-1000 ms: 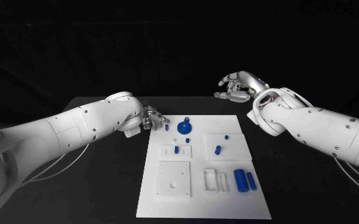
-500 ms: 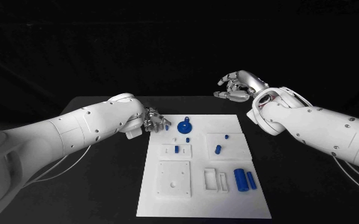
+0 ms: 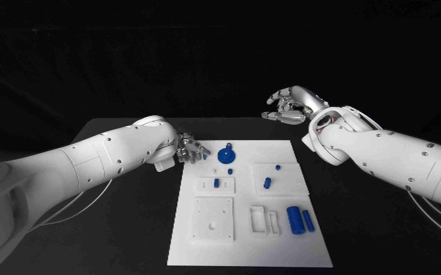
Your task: Assemble the parts on the task board
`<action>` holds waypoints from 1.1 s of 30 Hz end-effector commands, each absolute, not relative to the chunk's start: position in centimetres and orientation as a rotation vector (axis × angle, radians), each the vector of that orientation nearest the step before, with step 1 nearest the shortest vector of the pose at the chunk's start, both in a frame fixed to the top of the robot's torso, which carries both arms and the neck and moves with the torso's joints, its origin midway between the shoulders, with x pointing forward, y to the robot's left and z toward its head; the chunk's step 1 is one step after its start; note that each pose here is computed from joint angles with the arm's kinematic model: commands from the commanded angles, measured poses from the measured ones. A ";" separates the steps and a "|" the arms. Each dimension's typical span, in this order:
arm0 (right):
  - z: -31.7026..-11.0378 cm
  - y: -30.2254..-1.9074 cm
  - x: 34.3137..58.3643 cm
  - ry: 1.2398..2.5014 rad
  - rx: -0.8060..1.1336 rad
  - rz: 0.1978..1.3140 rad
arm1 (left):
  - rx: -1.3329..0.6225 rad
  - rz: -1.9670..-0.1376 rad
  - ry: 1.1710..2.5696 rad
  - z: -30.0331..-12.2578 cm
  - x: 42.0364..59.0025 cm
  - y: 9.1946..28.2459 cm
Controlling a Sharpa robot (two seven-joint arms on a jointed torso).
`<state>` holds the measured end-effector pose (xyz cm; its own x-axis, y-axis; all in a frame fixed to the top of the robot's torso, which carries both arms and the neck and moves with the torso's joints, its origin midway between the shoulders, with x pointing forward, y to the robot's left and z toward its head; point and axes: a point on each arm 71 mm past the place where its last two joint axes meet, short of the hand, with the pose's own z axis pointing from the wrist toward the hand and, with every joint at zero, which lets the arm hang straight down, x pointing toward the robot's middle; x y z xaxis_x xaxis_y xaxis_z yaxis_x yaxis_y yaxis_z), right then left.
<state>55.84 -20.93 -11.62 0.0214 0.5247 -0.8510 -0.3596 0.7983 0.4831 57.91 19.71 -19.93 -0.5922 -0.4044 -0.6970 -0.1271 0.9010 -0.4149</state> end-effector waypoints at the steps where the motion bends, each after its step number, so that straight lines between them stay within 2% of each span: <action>1: -11.7 -20.8 55.8 1.397 0.132 0.693 | -0.381 -0.439 2.194 -19.9 57.9 19.4; 33: -11.8 -20.6 55.8 1.404 0.132 0.693 | -0.409 -0.453 2.198 -20.0 58.1 19.4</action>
<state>55.85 -20.74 -11.71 0.0172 0.5240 -0.8515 -0.3599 0.7978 0.4837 58.09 19.67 -20.04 -0.5935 -0.4307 -0.6799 -0.1415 0.8874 -0.4387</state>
